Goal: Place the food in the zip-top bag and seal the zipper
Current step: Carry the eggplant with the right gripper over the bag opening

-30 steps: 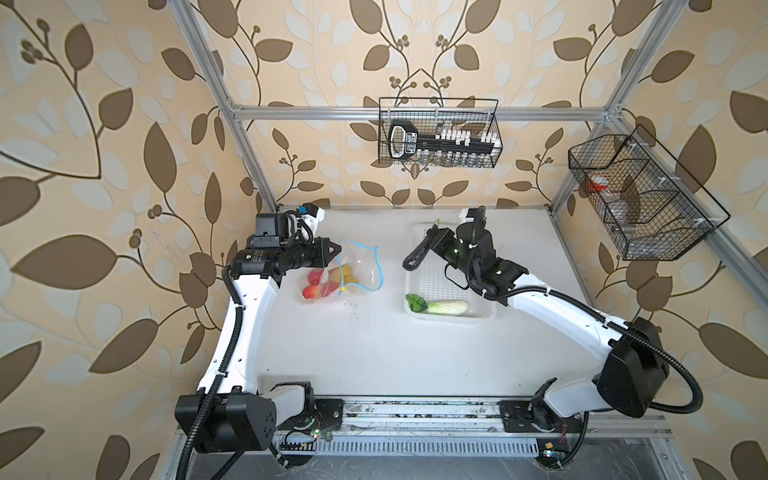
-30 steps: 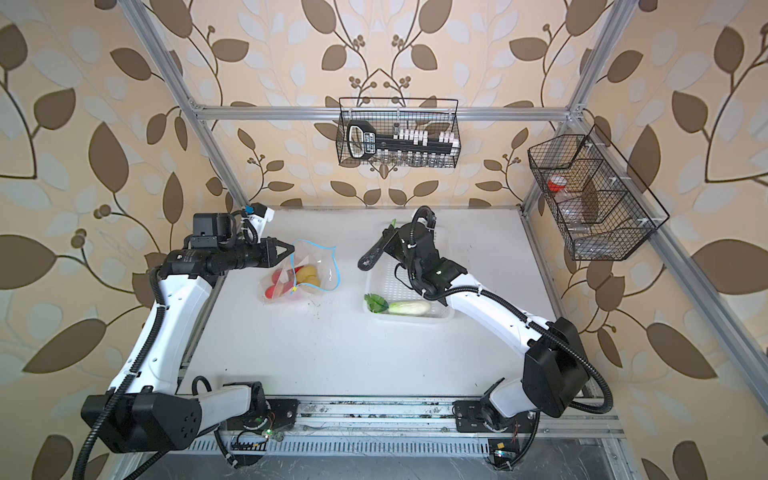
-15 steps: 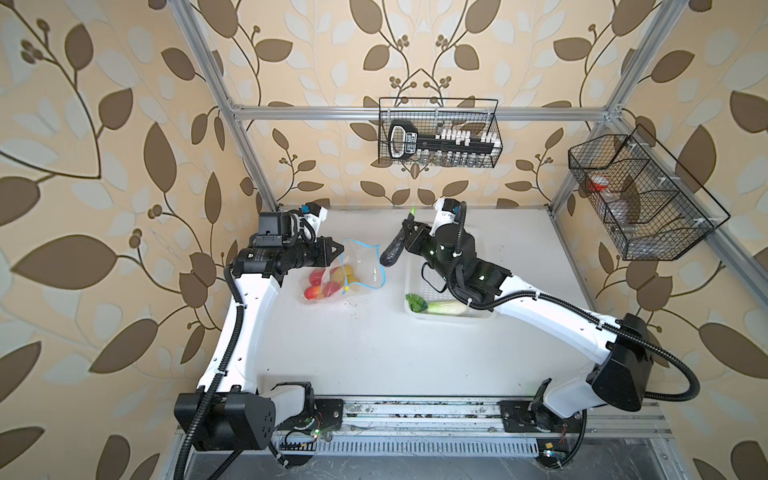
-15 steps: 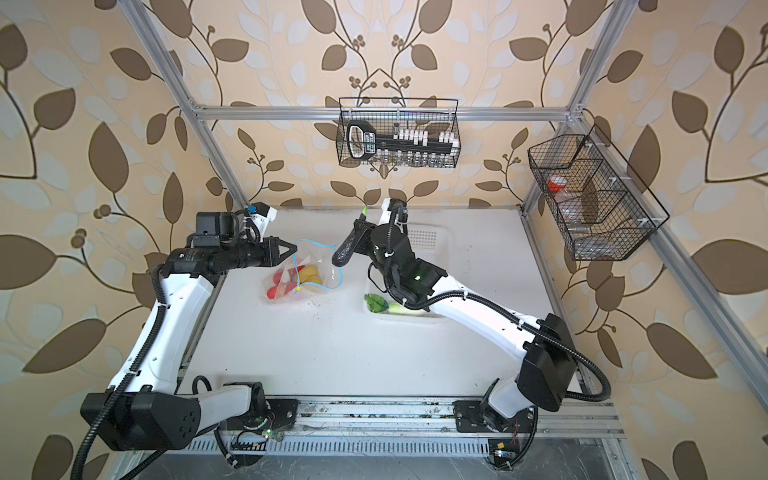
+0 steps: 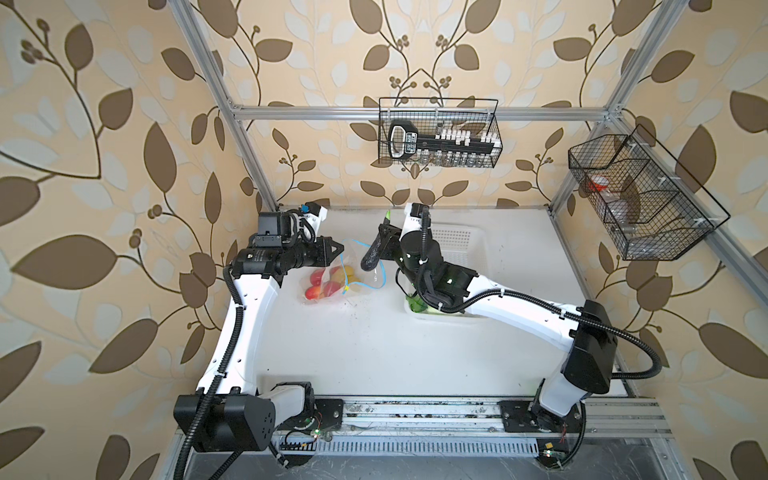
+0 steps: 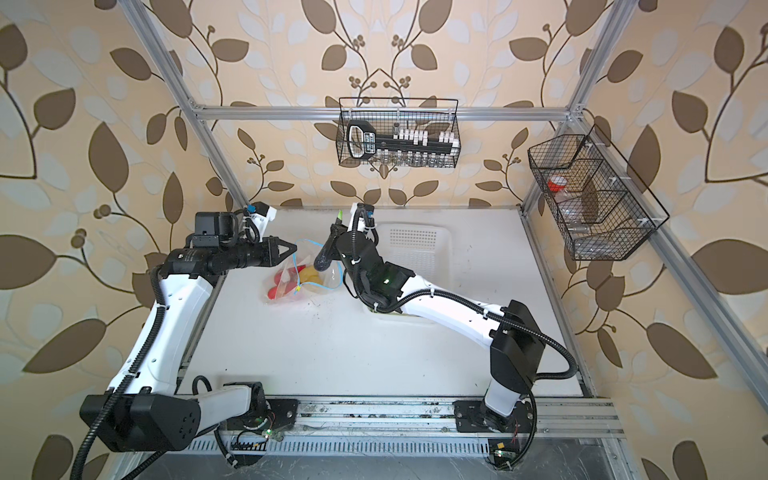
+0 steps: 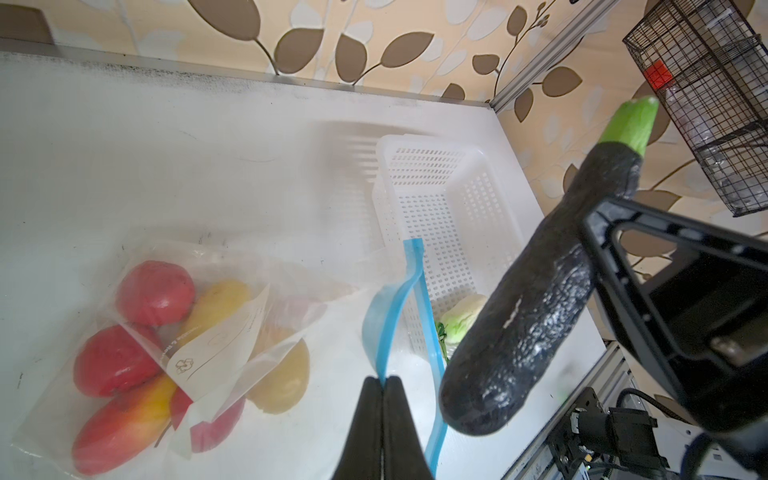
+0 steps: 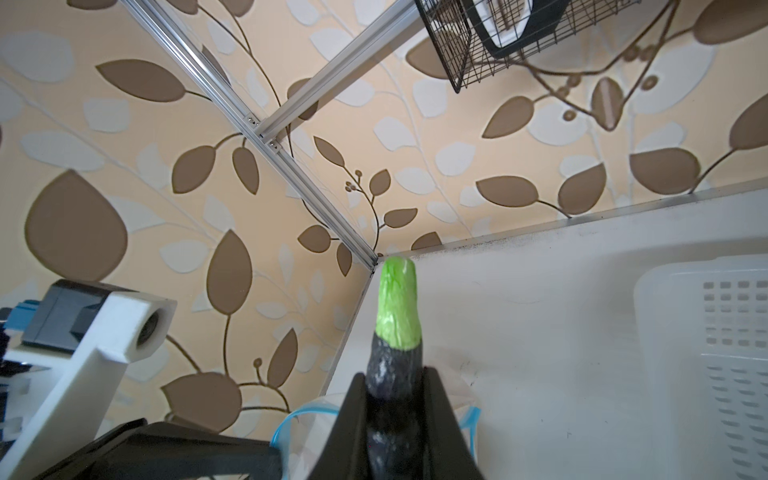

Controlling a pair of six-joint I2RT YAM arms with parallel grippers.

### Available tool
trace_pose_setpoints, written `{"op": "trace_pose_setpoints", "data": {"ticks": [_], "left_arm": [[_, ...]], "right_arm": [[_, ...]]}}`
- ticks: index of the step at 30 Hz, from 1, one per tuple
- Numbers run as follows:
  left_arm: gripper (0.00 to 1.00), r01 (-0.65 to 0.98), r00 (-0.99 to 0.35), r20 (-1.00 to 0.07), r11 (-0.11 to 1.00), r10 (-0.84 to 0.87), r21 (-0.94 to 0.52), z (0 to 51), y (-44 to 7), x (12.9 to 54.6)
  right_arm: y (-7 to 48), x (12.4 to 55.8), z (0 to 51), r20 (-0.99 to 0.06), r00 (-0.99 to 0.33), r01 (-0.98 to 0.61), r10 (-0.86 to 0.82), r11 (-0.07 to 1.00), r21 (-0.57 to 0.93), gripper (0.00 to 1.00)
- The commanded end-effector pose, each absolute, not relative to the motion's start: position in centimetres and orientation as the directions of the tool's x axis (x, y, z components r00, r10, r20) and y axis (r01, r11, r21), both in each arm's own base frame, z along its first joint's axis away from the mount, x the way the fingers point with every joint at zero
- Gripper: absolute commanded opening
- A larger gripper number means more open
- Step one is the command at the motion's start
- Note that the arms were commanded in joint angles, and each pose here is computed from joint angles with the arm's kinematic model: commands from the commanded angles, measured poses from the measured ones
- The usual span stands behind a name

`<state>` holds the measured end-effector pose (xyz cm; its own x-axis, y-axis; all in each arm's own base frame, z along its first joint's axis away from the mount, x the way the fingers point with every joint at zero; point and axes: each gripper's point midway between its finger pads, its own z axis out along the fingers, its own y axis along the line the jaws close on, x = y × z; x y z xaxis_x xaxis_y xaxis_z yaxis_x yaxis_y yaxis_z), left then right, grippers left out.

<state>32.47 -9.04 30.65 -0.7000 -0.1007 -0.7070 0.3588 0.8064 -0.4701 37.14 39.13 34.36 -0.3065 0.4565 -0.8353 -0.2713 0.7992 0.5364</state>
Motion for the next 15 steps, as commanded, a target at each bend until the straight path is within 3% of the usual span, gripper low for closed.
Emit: {"op": "trace_pose_setpoints", "data": {"ticks": [1,15], "left_arm": [[0.00,0.430,-0.647,-0.757,0.775,-0.093,-0.462,33.7,-10.0,32.2],[0.00,0.432,-0.639,-0.761,0.766,-0.113,-0.476,35.0,-10.1,33.4]], "right_arm": [[40.2,37.4,35.0,-0.868,-0.251,-0.276,0.429,0.827,0.489,0.14],[44.0,38.2,33.4,-0.878,-0.260,-0.344,0.403,0.810,0.474,0.14]]}}
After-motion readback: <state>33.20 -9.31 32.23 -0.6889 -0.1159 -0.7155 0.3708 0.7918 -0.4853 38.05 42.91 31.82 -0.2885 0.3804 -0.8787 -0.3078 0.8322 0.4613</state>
